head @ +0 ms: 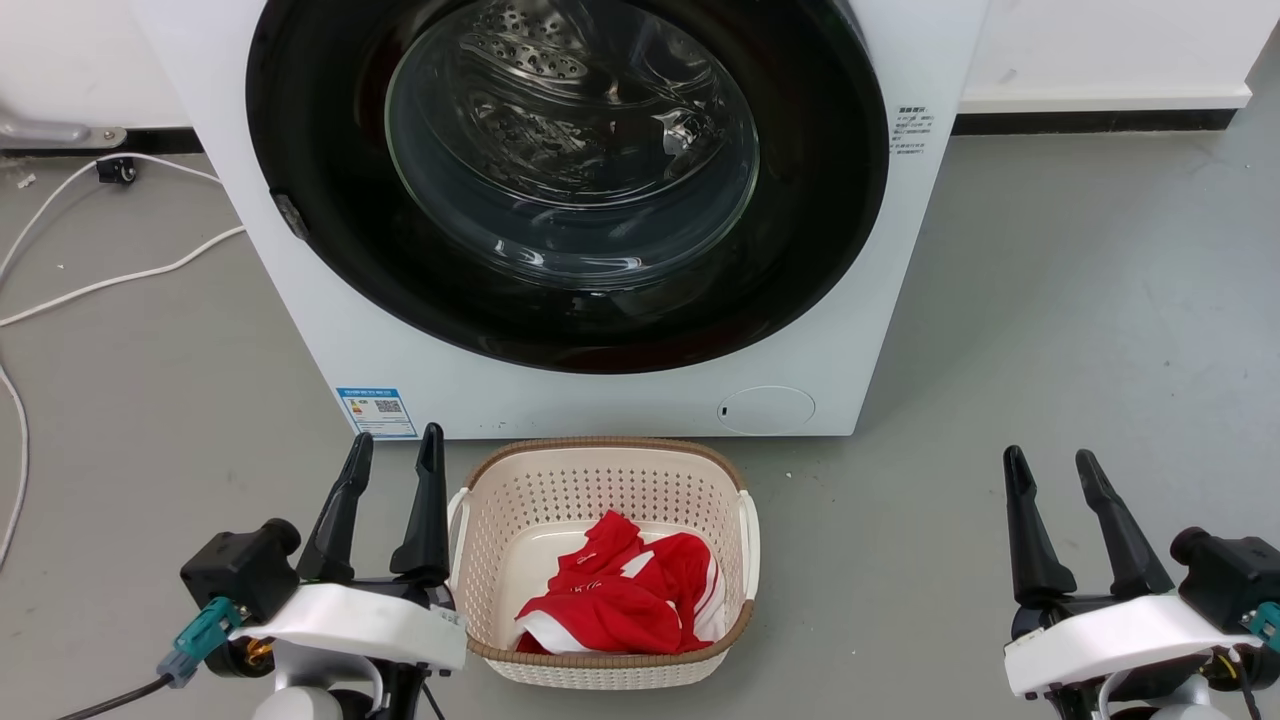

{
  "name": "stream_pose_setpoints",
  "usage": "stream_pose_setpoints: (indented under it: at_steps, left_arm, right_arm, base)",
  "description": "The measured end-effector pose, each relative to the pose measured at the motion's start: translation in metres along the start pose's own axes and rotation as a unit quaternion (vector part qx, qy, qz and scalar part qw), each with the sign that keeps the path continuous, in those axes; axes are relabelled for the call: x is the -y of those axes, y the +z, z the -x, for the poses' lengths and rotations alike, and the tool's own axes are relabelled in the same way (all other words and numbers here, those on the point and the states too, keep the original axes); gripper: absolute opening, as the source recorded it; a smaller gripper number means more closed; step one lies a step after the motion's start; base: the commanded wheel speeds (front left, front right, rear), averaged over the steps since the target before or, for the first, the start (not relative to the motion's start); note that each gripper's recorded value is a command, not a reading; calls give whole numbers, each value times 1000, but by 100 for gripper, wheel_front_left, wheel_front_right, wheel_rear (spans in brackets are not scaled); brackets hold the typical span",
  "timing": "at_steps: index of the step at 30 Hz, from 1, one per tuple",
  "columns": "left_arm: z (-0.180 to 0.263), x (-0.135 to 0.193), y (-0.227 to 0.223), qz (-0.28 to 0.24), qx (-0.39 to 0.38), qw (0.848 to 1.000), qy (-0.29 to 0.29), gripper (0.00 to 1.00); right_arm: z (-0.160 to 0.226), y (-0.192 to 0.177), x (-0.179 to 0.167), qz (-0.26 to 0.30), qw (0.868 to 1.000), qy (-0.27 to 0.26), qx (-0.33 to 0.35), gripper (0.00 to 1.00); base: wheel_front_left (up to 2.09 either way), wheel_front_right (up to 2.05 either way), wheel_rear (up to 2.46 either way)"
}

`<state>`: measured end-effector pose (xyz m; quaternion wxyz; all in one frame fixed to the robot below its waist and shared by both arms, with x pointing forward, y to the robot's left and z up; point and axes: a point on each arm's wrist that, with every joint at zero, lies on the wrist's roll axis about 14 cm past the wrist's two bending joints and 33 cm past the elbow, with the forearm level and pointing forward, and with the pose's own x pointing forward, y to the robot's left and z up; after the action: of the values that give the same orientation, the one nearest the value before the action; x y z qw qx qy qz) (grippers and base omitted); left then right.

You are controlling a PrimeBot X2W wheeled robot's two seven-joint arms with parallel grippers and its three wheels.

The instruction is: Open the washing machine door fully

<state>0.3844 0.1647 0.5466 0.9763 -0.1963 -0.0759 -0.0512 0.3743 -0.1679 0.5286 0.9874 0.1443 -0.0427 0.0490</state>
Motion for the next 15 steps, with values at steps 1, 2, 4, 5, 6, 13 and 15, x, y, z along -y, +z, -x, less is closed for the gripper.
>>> stream_pose_setpoints:
  at_steps: [1,2,4,5,6,13,15]
  left_arm:
    - [0,0,0,-5,0,1000,-1,100]
    - [0,1,0,-11,0,1000,-2,100]
    - [0,2,0,-21,2,1000,-4,100]
    - [0,2,0,-26,2,1000,-5,100]
    - [0,2,0,-31,2,999,-6,100]
    - [-1,5,0,-64,4,998,-11,100]
    - [-1,6,1,-72,6,997,-13,100]
  right_arm:
    - [0,0,0,6,1000,1,0,100]
    - [0,1,0,11,1000,1,0,100]
    - [0,1,0,21,1000,2,-1,100]
    - [0,1,0,26,1000,2,-1,100]
    - [0,1,0,32,999,2,-2,100]
    - [1,0,0,64,998,4,-6,100]
    - [1,0,0,72,997,5,-6,100]
  base:
    - [0,0,0]
    - [0,0,0]
    - [0,0,0]
    - [0,0,0]
    - [0,0,0]
    - [0,0,0]
    - [0,0,0]
